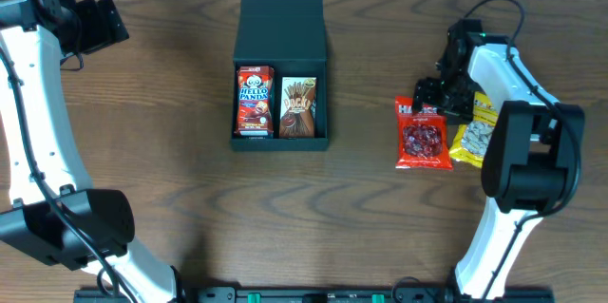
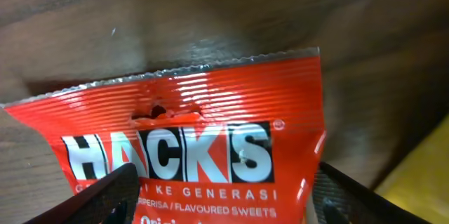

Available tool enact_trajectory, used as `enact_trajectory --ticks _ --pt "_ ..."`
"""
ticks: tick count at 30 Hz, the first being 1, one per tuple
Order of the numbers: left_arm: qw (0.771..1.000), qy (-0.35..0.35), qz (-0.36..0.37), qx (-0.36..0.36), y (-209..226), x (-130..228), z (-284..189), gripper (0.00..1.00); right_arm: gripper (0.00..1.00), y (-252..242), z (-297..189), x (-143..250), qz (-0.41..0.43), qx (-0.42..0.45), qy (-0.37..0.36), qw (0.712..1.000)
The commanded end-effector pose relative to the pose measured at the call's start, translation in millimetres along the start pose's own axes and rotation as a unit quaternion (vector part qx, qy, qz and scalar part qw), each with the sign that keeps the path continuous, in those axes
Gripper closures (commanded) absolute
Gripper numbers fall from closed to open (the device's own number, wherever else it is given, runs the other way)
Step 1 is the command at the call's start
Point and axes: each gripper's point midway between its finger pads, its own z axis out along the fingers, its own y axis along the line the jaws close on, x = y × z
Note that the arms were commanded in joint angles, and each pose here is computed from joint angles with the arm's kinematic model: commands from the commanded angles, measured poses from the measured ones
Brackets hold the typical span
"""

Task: Pack container
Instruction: 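Grasp the red Hacks bag by its top edge with the right gripper, then lower the red bag into the black box over the Pocky box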

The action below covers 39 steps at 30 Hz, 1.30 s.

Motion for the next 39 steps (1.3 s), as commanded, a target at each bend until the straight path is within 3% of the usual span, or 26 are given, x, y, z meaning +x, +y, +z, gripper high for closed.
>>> enact_trajectory --ticks 1,9,14,20,27,33,39 --pt "1.000 0.006 -0.001 -0.005 2.6 1.2 4.9 0.05 0.30 4.3 -3.5 2.9 -0.006 -0.011 -0.005 1.000" --pt "1.000 0.005 -0.001 -0.005 2.5 1.1 4.9 0.05 0.65 5.2 -2.8 2.7 0.002 -0.013 -0.005 1.000" --pt "1.000 0.005 -0.001 -0.005 2.4 0.9 4.9 0.05 0.98 5.2 -2.9 3.0 0.007 -0.014 -0.004 1.000" --pt "1.000 0.004 -0.001 -0.005 2.4 0.3 4.9 0.05 0.99 23.9 -10.6 0.7 0.024 -0.064 0.000 0.998" --pt "1.000 0.004 -0.001 -0.005 2.3 0.4 4.9 0.05 0.98 108.2 -80.6 -19.5 0.018 -0.256 -0.012 0.966" --pt "1.000 0.004 -0.001 -0.005 2.3 0.5 4.9 0.05 0.99 161.5 -145.7 -30.0 -0.039 -0.281 -0.085 0.955" --pt "1.000 0.004 -0.001 -0.005 2.3 0.6 4.9 0.05 0.98 221.8 -186.3 -11.9 -0.085 -0.253 -0.148 0.952"
